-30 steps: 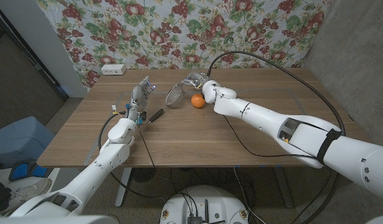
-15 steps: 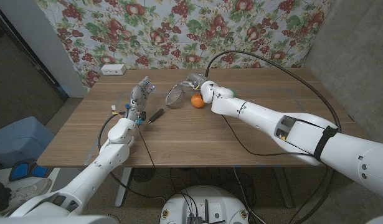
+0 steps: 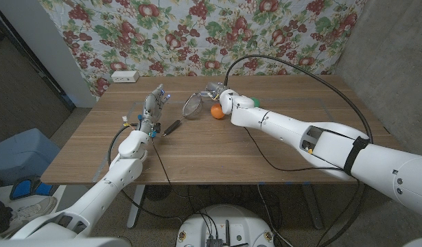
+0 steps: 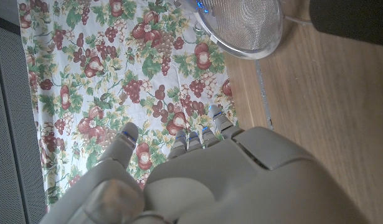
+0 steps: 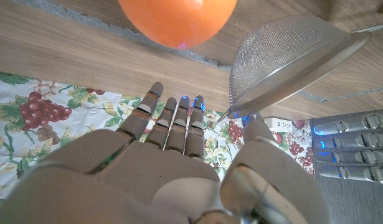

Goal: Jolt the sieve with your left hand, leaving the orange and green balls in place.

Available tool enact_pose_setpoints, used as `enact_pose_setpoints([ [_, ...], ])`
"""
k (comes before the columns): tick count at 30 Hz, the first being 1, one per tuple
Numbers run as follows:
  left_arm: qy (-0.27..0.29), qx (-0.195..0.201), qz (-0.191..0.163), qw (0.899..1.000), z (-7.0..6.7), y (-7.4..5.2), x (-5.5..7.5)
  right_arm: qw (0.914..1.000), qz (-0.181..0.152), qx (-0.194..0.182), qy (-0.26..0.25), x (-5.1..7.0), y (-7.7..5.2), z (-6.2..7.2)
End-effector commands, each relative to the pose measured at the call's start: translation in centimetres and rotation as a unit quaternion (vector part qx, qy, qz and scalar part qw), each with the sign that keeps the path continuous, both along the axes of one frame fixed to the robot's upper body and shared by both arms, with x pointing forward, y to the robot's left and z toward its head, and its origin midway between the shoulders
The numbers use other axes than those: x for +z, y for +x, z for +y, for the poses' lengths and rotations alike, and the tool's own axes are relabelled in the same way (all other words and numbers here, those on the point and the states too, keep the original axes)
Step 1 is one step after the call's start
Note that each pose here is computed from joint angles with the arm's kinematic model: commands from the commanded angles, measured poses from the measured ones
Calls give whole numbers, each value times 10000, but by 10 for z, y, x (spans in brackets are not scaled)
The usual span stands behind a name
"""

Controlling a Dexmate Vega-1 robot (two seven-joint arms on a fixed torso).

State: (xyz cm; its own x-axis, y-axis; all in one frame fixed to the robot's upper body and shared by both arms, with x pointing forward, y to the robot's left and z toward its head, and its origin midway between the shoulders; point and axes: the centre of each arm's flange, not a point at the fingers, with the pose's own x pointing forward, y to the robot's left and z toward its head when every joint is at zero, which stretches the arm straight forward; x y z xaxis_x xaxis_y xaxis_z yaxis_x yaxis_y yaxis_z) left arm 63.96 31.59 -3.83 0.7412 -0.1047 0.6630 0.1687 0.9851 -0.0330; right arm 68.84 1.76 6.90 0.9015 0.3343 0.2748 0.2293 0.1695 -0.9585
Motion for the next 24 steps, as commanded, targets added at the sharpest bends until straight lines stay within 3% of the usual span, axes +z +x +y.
enact_pose_setpoints([
  [1, -8, 4, 2, 10000, 2, 0, 0, 9997, -80, -159, -184, -4, 2, 3],
  [24, 46, -13, 8, 10000, 2, 0, 2, 9983, -338, -393, -279, -8, 5, 3],
])
